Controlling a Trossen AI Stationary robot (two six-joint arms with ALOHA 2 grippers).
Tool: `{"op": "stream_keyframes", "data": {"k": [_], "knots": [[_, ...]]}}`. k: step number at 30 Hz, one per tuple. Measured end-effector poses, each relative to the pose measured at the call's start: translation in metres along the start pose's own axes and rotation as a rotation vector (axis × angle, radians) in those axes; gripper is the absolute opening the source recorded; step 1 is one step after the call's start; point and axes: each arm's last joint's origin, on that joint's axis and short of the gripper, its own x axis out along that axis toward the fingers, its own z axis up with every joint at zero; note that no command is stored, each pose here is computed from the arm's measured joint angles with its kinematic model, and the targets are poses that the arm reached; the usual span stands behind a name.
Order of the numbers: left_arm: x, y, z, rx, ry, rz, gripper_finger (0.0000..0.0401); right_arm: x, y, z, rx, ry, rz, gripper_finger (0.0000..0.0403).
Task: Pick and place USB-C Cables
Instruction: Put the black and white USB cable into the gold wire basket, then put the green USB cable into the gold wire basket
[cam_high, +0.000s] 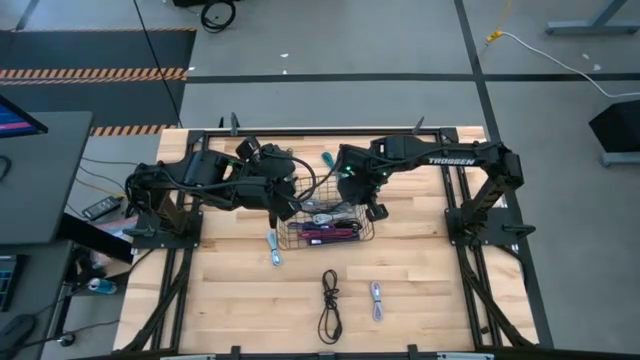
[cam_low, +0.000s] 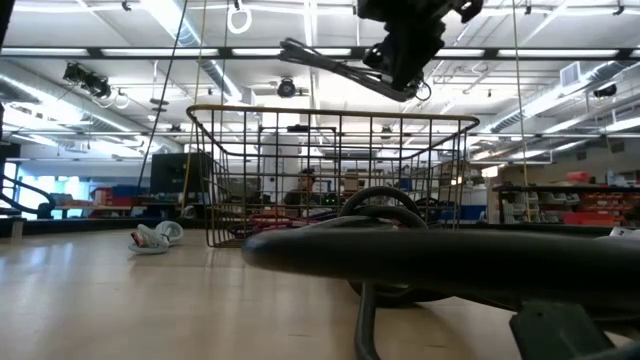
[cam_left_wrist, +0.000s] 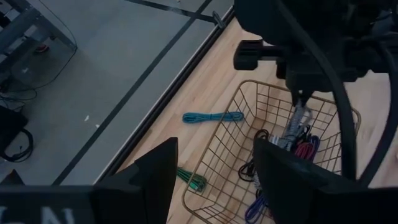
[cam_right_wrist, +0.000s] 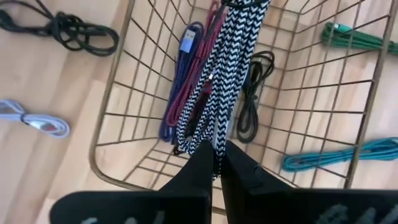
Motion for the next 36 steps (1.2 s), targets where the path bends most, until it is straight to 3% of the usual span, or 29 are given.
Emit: {"op": "stream_keyframes", "data": {"k": [12, 19, 28, 36], "knots": [[0.000, 0.000, 0.000, -0.010, -0.003, -0.001, 0.0215, 0.046, -0.010, 0.006, -0.088, 0.110, 0.048, 0.0014], [0.000, 0.000, 0.000, -0.011, -0.003, -0.002, 0.0215, 0.051, -0.010, 0.006, -0.083, 0.123, 0.065, 0.0015], [0.000, 0.000, 0.000, -0.012, -0.004, -0.002, 0.0215, 0.045, -0.008, 0.007, -0.028, 0.110, 0.036, 0.0124], [0.000, 0.000, 0.000, -0.006, -0.008, 0.008, 0.0215, 0.031, -0.004, 0.007, -0.050, 0.134, -0.082, 0.0162]]}}
